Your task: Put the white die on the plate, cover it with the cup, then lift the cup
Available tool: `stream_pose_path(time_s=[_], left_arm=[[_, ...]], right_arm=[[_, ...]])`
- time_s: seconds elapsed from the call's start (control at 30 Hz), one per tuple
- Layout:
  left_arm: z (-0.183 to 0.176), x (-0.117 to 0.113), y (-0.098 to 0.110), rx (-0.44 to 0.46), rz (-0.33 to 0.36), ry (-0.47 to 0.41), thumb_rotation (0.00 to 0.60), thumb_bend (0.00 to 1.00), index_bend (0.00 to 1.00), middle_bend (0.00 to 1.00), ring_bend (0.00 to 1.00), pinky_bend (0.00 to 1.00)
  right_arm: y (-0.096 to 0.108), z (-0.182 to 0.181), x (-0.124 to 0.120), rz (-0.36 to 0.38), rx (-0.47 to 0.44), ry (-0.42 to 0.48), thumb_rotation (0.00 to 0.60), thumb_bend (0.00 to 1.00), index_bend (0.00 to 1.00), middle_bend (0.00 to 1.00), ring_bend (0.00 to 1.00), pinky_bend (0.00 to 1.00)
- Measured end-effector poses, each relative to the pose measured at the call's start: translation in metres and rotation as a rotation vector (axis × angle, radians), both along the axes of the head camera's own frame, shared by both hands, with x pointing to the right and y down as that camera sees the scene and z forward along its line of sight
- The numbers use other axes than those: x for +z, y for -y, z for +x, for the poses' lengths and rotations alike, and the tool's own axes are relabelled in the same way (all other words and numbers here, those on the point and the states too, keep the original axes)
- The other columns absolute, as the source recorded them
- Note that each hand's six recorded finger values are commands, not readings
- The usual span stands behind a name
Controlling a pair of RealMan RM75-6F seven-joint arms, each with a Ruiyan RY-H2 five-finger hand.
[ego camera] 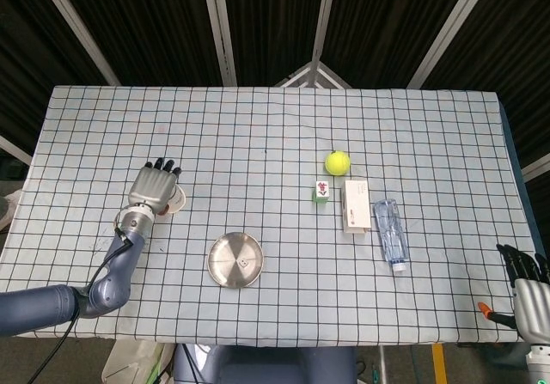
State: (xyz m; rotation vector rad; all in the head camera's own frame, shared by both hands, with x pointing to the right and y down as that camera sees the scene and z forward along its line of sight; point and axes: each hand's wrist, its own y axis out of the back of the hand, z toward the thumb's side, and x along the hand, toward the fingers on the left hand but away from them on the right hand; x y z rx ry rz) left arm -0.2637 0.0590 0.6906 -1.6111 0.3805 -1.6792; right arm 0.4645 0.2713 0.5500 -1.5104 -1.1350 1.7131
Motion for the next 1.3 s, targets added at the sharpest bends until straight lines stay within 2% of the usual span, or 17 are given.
stream_pose_path(time_s=[0.23,0.47,0.77,1.03,1.3], left_arm=[[0.001,0.0,-0.008,-0.023,-0.033,-0.06,0.6,0.42,0.19,0.2,0.13,0.21],[0.0,-0.004,-0.007,-0.033,-0.027,-0.07,0.6,0.43,0.2,0.26,0.15,0.23],[-0.005,-0.008,-0.003,-0.046,0.002,-0.074,0.6,0.44,0.2,0.24,0.15,0.23],[-0.008,-0.005,-0.004,-0.038,-0.004,-0.046,0.6,0.43,0.18,0.18,0.14,0.2],[-0.009,-0.009,-0.005,-0.029,-0.006,-0.023,0.6,0.43,0.19,0.23,0.14,0.2]], right_arm=[[0.0,-0.001,-0.001,0.0,-0.002,0.002,0.6,0.04,0.11,0.12,0.12,0.04],[0.0,-0.001,-0.001,0.002,-0.001,0.003,0.6,0.04,0.11,0.12,0.12,0.04],[0.0,-0.001,-0.001,-0.001,0.0,0.003,0.6,0.04,0.11,0.12,0.12,0.04],[-0.001,-0.001,0.001,-0.01,-0.001,0.001,0.6,0.04,0.11,0.12,0.12,0.04],[-0.001,-0.001,0.001,-0.014,-0.001,-0.002,0.6,0.04,0.11,0.12,0.12,0.04]])
